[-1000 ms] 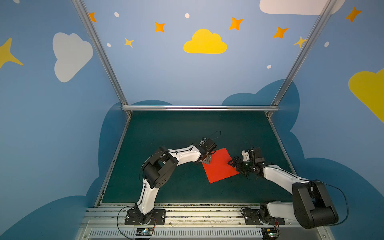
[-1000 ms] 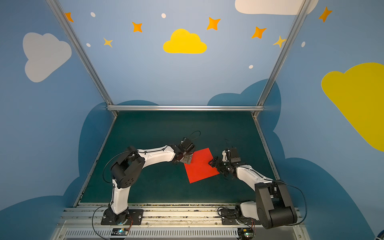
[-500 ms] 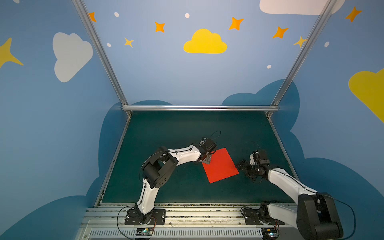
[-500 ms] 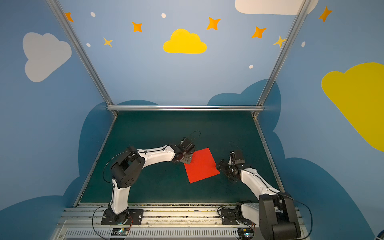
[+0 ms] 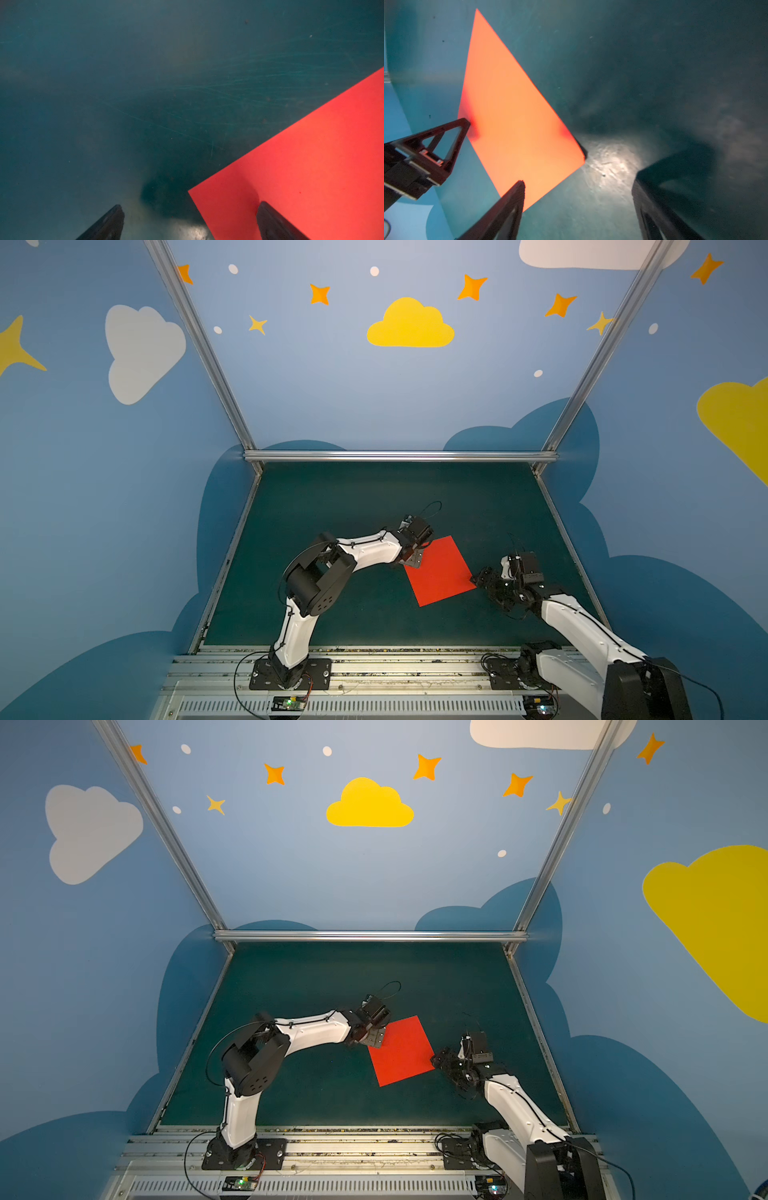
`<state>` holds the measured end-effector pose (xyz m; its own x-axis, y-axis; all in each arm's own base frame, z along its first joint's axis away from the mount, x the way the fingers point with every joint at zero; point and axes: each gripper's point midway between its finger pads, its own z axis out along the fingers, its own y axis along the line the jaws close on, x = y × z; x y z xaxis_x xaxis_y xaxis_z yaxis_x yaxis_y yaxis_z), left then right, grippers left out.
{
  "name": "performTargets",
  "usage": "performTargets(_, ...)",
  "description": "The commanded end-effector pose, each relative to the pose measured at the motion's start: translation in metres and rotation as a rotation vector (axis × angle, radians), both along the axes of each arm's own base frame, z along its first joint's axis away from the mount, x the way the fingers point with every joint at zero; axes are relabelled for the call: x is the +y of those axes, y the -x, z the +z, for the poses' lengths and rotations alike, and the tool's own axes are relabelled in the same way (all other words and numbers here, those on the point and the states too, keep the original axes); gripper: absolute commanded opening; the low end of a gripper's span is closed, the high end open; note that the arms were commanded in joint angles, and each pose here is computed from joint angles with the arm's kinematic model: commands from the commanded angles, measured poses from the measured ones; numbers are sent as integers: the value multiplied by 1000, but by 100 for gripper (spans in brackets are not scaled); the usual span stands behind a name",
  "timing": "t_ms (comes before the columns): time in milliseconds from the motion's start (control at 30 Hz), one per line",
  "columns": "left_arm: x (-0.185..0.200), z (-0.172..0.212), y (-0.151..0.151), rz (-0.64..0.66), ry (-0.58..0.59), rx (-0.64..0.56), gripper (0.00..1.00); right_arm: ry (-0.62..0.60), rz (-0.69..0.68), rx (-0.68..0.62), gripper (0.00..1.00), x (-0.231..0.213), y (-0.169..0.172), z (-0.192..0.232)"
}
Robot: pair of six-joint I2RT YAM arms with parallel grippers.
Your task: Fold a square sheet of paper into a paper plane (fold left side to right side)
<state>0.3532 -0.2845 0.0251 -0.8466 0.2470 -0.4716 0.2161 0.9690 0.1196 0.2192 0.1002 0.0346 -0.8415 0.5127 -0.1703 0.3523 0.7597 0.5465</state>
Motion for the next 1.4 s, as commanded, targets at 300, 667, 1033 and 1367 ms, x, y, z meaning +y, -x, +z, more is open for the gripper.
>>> performTargets(300, 7, -30, 13, -10, -42, 80, 100, -63, 44, 81, 83, 21, 12, -16)
performTargets(667, 4, -29, 12, -15, -32, 75, 100, 4, -29, 75, 78, 6, 3, -22)
performTargets(1033, 5, -29, 12, -18, -31, 73, 100, 25, -118, 94, 67, -8, 7, -33)
performTargets(1367, 4, -31, 12, -20, -35, 74, 100, 30, -171, 59, 49, -17, 0, -31)
